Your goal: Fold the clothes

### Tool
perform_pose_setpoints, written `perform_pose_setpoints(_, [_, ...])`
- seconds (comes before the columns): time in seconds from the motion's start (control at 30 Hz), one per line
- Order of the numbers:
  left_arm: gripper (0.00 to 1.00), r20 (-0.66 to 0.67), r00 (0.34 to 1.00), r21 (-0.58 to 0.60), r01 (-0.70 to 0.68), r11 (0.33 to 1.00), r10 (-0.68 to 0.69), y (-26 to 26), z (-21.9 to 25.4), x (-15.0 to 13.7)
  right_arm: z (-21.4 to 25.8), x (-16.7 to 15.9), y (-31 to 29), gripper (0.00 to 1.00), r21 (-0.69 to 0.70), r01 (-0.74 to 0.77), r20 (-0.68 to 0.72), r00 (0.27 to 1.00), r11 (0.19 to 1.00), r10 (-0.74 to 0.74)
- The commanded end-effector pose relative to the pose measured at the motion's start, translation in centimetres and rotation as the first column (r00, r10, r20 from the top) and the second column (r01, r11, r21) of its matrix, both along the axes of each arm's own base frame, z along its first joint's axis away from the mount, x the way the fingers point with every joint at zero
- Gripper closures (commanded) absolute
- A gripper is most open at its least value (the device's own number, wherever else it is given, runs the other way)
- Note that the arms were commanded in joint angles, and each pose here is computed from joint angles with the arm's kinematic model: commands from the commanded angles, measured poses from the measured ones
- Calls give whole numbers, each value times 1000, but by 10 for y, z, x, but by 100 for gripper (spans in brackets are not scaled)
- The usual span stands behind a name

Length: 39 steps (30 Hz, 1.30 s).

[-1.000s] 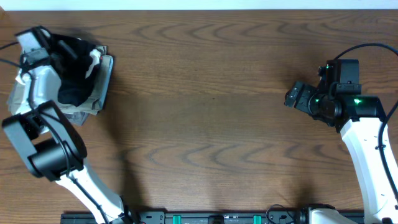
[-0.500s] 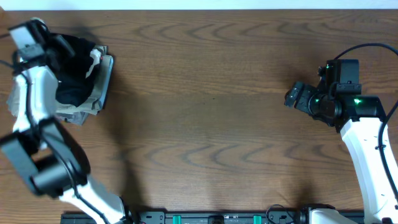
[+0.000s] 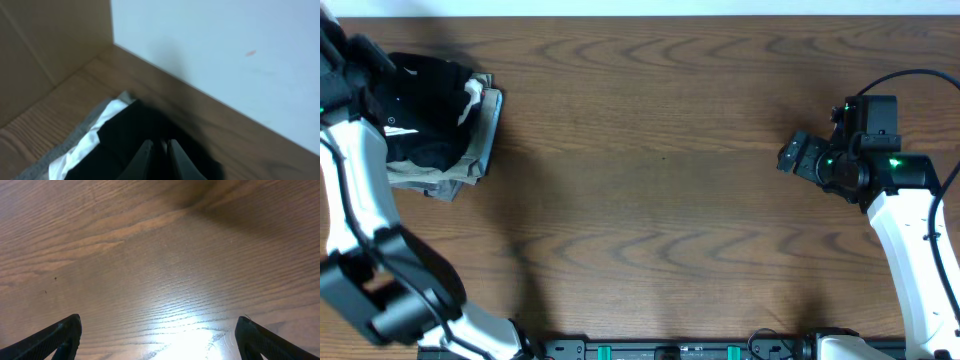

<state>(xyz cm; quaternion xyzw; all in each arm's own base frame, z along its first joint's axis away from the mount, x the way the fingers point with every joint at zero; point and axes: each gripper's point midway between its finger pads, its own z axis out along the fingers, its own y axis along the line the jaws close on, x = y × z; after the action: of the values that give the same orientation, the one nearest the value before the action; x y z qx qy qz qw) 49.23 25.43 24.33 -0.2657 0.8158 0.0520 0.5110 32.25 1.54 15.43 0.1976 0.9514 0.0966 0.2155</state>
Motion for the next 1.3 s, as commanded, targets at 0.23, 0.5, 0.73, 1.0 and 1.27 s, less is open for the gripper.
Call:
perform_pose_setpoints(0.23, [83,-197,980,-72,-56,996,41,34,-157,18,4,-1,-2,4,-5,-9,13,1000,1000,9])
perform_pose_setpoints(0.5, [65,-206,978,-77,-59,995,42,33,-151,14,4,0,-2,3,-5,-10,17,1000,1000,10])
perform_pose_setpoints(0.73, [20,-51,997,0,-50,999,50,22,-30,-2,9,4,-2,2,-5,-9,40,999,1000,9])
perform_pose_setpoints(1.0, [2,179,983,4,-43,999,41,-20,112,-57,45,17,-2,1,-26,-38,123,992,999,41])
perform_pose_setpoints(1.27, [2,255,924,-104,318,942,-284,-127,167,-115,88,11,-2,1,-43,-57,162,985,997,63])
